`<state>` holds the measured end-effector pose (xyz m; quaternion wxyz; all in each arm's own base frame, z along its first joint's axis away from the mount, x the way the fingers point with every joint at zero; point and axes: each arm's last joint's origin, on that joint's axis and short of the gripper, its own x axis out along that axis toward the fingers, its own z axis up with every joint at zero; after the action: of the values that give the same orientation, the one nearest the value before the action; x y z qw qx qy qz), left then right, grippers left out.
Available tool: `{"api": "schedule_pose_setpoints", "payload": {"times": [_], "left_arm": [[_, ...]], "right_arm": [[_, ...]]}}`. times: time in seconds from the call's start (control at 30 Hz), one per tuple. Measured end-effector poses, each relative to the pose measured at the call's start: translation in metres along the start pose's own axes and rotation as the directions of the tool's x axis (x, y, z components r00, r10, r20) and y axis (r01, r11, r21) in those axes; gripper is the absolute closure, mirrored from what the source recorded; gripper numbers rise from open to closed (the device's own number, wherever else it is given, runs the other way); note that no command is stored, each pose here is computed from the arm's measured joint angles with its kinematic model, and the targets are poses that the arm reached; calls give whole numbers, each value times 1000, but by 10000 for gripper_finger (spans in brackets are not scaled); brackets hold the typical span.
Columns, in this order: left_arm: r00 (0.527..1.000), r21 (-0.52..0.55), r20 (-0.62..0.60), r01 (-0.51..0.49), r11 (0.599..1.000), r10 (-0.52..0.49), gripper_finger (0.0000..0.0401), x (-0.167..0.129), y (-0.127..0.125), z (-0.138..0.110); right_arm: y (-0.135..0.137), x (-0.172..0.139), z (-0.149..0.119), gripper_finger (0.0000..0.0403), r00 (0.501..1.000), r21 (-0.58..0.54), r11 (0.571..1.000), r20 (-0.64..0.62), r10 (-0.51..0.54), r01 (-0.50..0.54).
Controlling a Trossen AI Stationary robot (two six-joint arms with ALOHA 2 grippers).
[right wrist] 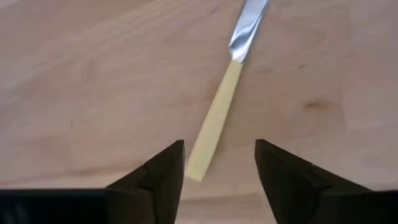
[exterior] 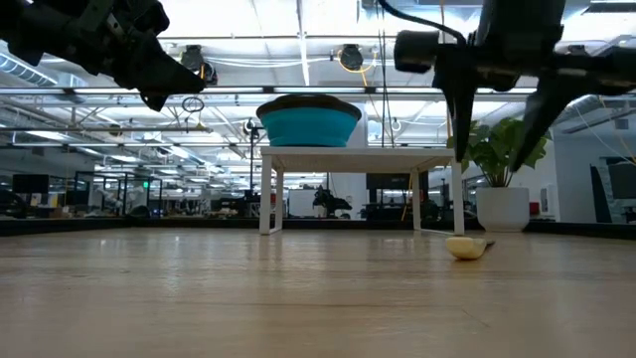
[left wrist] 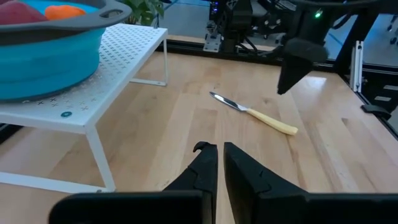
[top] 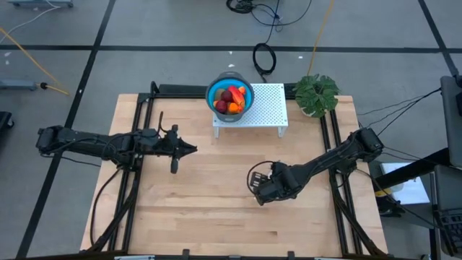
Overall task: Pick & Place Fruit
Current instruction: Put the yellow knife on the shelf
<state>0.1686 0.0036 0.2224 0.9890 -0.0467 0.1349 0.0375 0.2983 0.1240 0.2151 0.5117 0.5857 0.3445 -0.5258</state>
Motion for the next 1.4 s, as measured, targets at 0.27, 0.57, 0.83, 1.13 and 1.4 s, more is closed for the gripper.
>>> {"api": "schedule_pose_setpoints", "payload": {"times": [0.27, 0.57, 0.83, 1.13, 1.4], "left_arm": [[1000, 0, 0, 0, 1000, 0, 375, 0, 0, 0], [1000, -1, 0, 0, 1000, 0, 375, 0, 0, 0], [1000, 13, 1, -3, 1000, 3, 375, 0, 0, 0], [1000, 23, -1, -13, 1000, 13, 375, 0, 0, 0], [1000, 21, 2, -12, 1000, 12, 375, 0, 0, 0]], "right_arm": [[-1, 14, 7, 202, 1000, 61, 998, 1, 4, -4], [-5, 46, 16, 225, 997, 87, 994, -37, 63, -59], [-10, 65, 21, 248, 997, 94, 994, -57, 55, -49], [-5, 87, 21, 273, 994, 49, 999, -107, -11, 16], [-11, 86, 25, 326, 993, 65, 994, -90, -78, 84]]}}
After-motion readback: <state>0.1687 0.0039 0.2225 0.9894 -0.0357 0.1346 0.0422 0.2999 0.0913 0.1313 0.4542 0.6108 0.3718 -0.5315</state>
